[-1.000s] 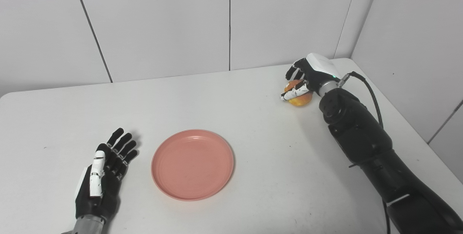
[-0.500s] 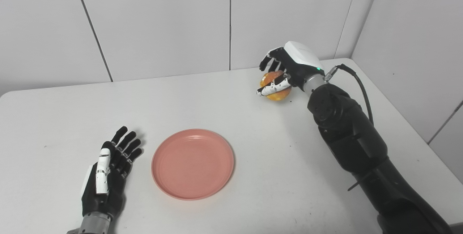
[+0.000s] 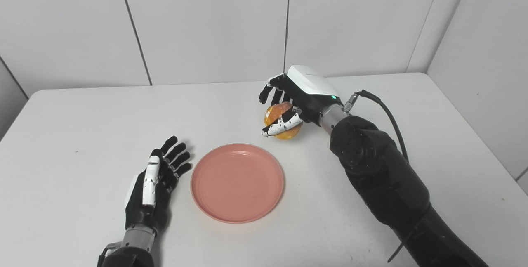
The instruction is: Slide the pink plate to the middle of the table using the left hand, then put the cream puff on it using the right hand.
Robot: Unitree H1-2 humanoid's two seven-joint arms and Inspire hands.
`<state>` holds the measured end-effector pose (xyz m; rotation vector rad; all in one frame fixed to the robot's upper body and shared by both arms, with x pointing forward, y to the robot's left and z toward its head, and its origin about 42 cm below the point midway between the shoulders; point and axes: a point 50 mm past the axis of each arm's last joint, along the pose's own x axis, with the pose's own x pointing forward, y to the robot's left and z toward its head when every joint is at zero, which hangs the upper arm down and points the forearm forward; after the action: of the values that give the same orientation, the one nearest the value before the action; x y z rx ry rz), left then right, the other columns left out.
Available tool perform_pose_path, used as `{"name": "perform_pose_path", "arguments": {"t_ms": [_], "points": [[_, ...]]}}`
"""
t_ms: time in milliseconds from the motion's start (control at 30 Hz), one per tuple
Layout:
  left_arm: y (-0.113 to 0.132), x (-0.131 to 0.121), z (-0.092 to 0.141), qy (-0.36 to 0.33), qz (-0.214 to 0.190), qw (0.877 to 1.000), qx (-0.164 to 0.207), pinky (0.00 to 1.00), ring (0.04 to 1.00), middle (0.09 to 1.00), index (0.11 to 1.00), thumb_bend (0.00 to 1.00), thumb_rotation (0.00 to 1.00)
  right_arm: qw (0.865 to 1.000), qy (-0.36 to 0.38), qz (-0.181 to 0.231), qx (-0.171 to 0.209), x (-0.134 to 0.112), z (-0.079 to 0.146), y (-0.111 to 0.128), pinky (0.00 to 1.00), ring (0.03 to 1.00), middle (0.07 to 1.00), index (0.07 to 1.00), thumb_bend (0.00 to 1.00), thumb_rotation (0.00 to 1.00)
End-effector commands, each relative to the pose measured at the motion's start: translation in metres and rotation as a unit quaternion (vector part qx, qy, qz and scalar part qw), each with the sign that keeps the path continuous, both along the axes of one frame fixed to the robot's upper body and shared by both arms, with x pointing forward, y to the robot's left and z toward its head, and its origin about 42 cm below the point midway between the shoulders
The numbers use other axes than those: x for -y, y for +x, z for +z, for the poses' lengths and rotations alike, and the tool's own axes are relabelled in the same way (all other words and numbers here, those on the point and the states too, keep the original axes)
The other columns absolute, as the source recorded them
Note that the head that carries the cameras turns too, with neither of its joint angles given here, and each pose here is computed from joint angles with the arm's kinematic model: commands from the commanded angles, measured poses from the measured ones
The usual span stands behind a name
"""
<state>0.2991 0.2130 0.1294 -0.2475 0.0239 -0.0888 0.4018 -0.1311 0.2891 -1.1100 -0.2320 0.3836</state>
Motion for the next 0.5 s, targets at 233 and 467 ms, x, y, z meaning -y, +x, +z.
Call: {"name": "perform_pose_path", "arguments": {"t_ms": [233, 467], "points": [[0.007, 0.014, 0.023, 0.008, 0.014, 1.0, 0.025, 0.85, 0.85, 0.859, 0.845, 0.45, 1.0, 0.998, -0.011, 0.055, 0.01, -0.035, -0.004, -0.014, 0.26, 0.338, 0.478, 0.487, 0.53, 0.0], [0.007, 0.02, 0.028, 0.011, 0.024, 0.999, 0.021, 0.84, 0.849, 0.859, 0.846, 0.44, 1.0, 0.996, -0.032, 0.087, -0.008, -0.055, -0.026, -0.017, 0.29, 0.383, 0.439, 0.534, 0.52, 0.0]]}}
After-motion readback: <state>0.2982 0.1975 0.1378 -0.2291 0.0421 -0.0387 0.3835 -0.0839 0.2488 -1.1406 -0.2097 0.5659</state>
